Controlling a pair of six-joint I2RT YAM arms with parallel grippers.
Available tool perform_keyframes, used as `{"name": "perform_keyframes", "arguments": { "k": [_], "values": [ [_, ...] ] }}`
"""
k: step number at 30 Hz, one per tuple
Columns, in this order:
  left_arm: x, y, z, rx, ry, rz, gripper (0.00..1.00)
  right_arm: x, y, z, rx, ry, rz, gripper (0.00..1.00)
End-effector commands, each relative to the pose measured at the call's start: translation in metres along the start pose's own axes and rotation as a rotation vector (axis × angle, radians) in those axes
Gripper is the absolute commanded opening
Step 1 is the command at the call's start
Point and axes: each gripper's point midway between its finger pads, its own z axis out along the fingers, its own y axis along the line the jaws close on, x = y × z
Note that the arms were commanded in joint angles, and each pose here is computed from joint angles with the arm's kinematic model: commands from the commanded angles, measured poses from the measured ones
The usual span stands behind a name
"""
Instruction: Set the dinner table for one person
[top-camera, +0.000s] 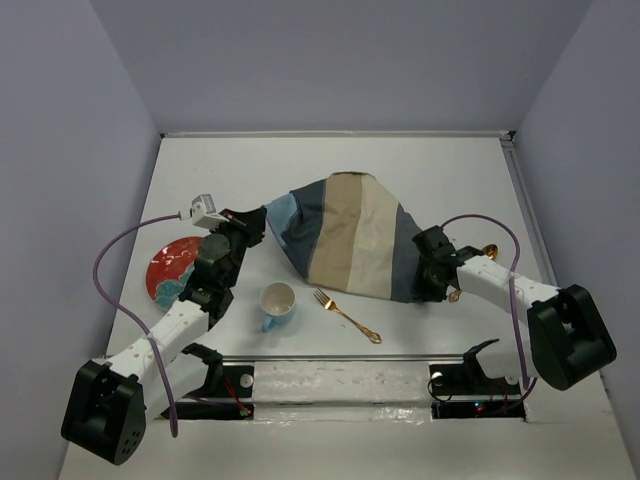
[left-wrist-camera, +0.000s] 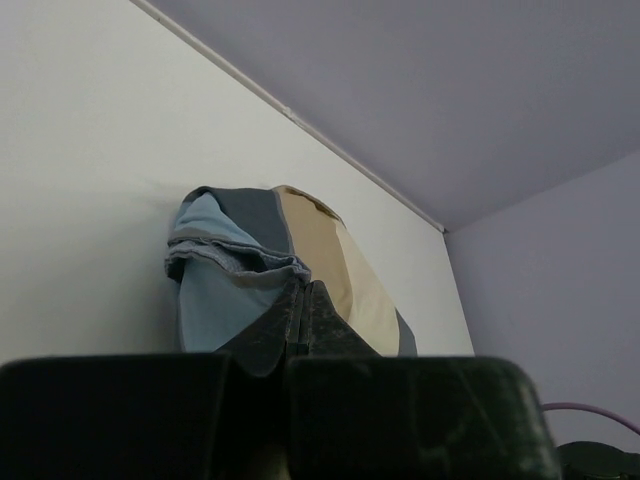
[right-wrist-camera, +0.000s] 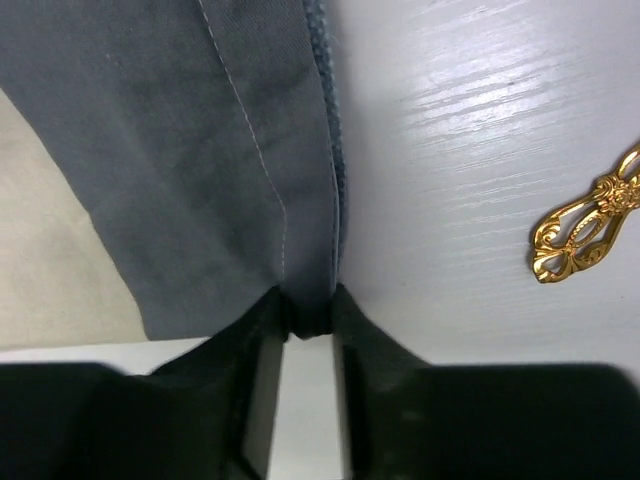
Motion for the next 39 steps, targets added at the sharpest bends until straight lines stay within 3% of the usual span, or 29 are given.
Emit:
{"name": "perform_keyframes", "arguments": {
  "k": [1,2,5,10,14,17,20,21,22,25,31,37,39],
  "values": [
    [-0.013,-0.015,0.0,0.06,-0.06,-0.031,0.0,0.001,0.002,0.011,0.007,0.007,0.041,0.21],
    [-0.014,-0.016,0.0,0.064,-0.062,-0.032,0.0,-0.001,0.002,0.01,0.01,-0.005,0.047,0.09],
    [-0.013,-0.017,0.0,0.072,-0.056,-0.037,0.0,-0.012,0.004,0.002,-0.004,-0.057,0.042,0.0],
    [-0.021,-0.028,0.001,0.098,-0.071,-0.048,0.0,-0.067,0.022,-0.044,-0.063,-0.265,-0.02,0.0],
    [-0.046,-0.058,0.005,0.154,-0.122,-0.067,0.0,-0.148,0.052,-0.135,-0.14,-0.563,-0.099,0.0],
    [-0.102,-0.121,0.005,0.274,-0.227,-0.079,0.0,-0.215,0.072,-0.251,-0.221,-0.851,-0.07,0.0],
    [-0.159,-0.174,-0.01,0.371,-0.345,-0.05,0.0,-0.242,0.073,-0.328,-0.253,-1.018,-0.062,0.0],
    [-0.172,-0.186,-0.015,0.393,-0.37,-0.059,0.0,-0.243,0.07,-0.33,-0.238,-1.027,-0.07,0.0],
    [-0.186,-0.196,-0.022,0.405,-0.405,-0.033,0.0,-0.248,0.066,-0.363,-0.254,-1.096,-0.066,0.0],
    [-0.222,-0.223,-0.04,0.443,-0.488,-0.012,0.0,-0.257,0.057,-0.409,-0.255,-1.196,-0.045,0.0],
    [-0.245,-0.231,-0.039,0.396,-0.549,0.045,0.0,-0.269,0.051,-0.436,-0.229,-1.283,-0.022,0.0],
    [-0.23,-0.177,0.027,0.163,-0.521,0.183,0.0,-0.314,0.062,-0.389,-0.199,-1.216,-0.042,0.0],
    [-0.23,-0.164,0.046,0.152,-0.489,0.19,0.0,-0.33,0.06,-0.374,-0.228,-1.182,-0.022,0.0]
  ]
}}
